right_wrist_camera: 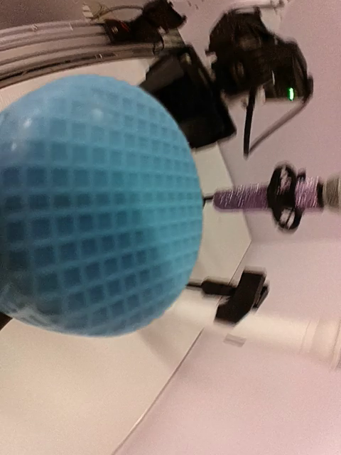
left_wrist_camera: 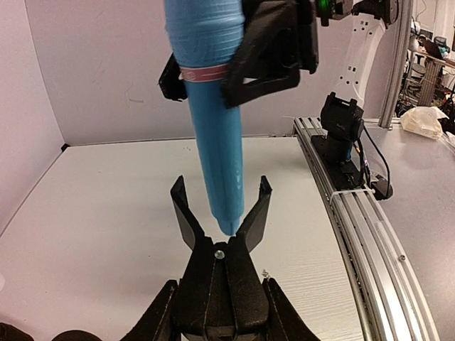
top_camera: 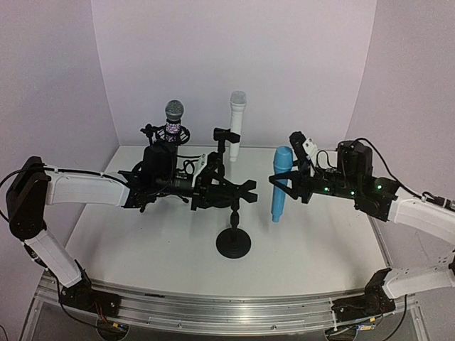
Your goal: Remove the microphone from the stand
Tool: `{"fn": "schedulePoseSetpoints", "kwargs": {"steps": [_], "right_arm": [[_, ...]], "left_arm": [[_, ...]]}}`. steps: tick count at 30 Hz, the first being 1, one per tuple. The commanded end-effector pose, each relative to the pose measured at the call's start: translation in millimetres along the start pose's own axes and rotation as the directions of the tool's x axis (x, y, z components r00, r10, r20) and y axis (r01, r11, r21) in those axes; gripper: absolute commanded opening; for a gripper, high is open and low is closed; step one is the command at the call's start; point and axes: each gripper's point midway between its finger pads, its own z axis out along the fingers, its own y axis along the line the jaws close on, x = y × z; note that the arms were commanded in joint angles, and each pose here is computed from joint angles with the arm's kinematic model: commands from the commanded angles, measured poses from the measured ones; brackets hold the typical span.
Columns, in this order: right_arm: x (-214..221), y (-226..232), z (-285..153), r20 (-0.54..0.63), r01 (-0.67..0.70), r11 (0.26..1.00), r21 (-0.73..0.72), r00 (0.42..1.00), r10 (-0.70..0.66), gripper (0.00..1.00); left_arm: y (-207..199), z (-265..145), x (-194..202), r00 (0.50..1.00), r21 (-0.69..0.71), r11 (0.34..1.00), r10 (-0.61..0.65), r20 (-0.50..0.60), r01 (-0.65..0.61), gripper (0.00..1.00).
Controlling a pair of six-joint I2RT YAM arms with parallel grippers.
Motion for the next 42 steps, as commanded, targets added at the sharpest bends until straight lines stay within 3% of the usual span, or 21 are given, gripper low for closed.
{"fn": "schedulePoseSetpoints", "kwargs": {"steps": [1,4,8,14,19,30,42], "right_arm": [[50,-88,-50,-0.221,-0.195,0.847,0.494,0.914,0.339,0.0],[92,-117,-89,-0.288,-0.285,0.702,0.653,0.764,0.578,0.0],[137,-137,-135,-0.352,-0.236,0.553,0.799,0.562,0.748,0.0],[195,-150,-166,-0.374,-0.212,0.439,0.873,0.288,0.882,0.0],[236,-173,-182,-0.372,-0.18,0.391,0.903,0.131,0.919,0.0],[281,-189,-171,-0.422,-0.159,0.414,0.896,-0.018,0.906,0.08],[310,-184,-162,-0.4,-0.176,0.383,0.907,-0.076,0.913,0.34]], "left_arm": [[6,-3,-13,0.998,-0.017,0.999,0.051,0.033,-0.05,0.0],[6,-3,-13,0.998,-0.015,0.999,0.052,0.035,-0.052,0.0],[5,-3,-15,0.998,-0.012,0.998,0.057,0.041,-0.057,0.0],[5,-3,-16,0.997,-0.011,0.998,0.065,0.043,-0.064,0.0],[4,-4,-16,0.997,-0.007,0.998,0.068,0.044,-0.068,0.0],[2,-5,-18,0.996,-0.007,0.997,0.072,0.05,-0.072,0.0],[4,-3,-19,0.996,-0.003,0.997,0.072,0.055,-0.072,0.0]]}}
